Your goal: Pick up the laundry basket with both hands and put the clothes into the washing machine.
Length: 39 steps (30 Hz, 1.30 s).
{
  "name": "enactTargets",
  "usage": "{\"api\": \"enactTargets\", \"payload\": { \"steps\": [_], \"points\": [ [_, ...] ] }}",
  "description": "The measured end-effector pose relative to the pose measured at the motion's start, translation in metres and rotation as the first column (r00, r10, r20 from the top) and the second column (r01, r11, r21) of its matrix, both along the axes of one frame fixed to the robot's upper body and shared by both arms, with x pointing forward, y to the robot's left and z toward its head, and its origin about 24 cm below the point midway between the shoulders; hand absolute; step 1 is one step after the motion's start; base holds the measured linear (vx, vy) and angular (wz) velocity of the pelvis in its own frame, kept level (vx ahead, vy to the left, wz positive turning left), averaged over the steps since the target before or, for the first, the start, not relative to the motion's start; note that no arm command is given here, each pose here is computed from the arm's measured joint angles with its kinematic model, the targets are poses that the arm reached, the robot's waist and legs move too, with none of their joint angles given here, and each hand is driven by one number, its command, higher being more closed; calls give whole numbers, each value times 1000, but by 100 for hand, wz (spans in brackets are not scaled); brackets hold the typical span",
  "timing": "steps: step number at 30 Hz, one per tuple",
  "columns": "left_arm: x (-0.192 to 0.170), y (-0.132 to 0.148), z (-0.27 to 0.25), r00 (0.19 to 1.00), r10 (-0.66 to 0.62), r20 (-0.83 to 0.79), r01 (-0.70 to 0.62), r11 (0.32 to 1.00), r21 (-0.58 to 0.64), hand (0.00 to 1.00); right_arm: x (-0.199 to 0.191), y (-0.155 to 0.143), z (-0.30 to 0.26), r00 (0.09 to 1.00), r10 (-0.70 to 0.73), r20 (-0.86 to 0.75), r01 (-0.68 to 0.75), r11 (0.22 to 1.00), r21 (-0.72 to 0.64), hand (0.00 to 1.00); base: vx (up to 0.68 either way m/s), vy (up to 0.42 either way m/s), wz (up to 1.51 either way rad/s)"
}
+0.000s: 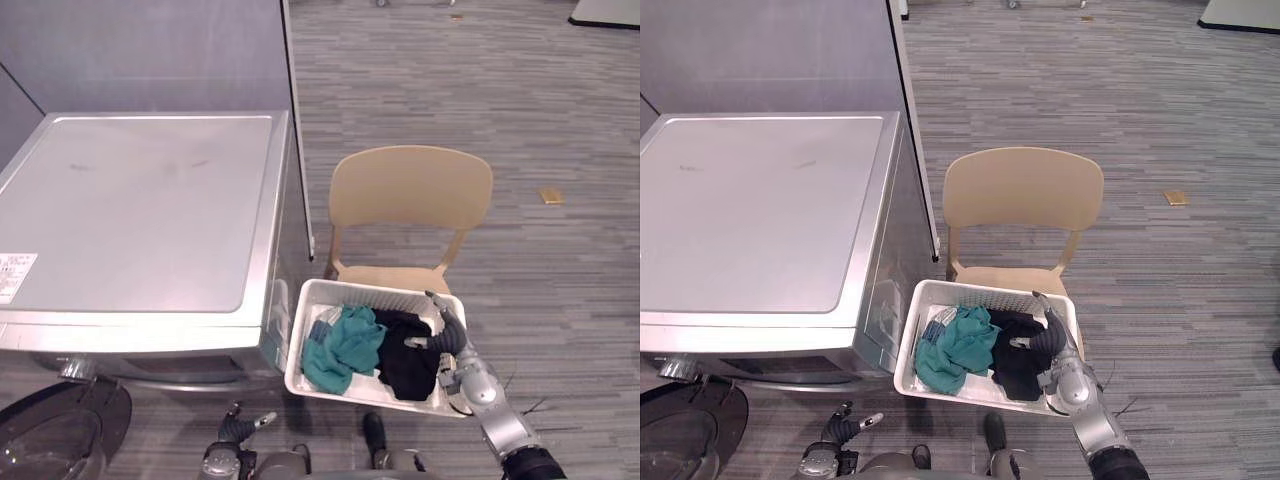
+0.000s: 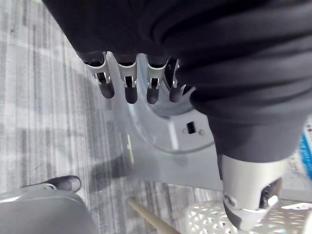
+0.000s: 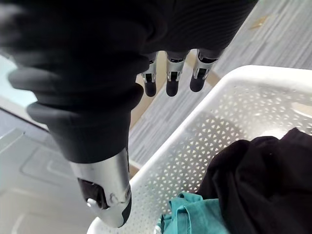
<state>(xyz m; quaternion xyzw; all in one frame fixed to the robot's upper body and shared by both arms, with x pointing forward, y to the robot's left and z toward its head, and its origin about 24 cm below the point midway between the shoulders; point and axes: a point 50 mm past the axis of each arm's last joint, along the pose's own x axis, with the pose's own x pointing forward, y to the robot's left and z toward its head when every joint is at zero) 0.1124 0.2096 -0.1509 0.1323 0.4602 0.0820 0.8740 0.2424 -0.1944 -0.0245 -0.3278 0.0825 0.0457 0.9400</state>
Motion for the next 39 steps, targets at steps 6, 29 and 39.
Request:
{"api": "enactTargets", "payload": {
  "steps": [6,29,39],
  "points": [
    [23,-1,8,997,-7,73,7,1000,-1,0,32,11,8,990,142,-16,-143,978,-151,0,-38,3,23],
    [112,-25,51,932,8,361,9,999,-45,0,125,16,67,991,110,76,-41,792,-609,100,-56,15,14],
    [124,-51,59,909,40,415,16,991,-132,0,139,10,97,987,2,163,74,886,-457,100,19,-35,21]
  ]
}}
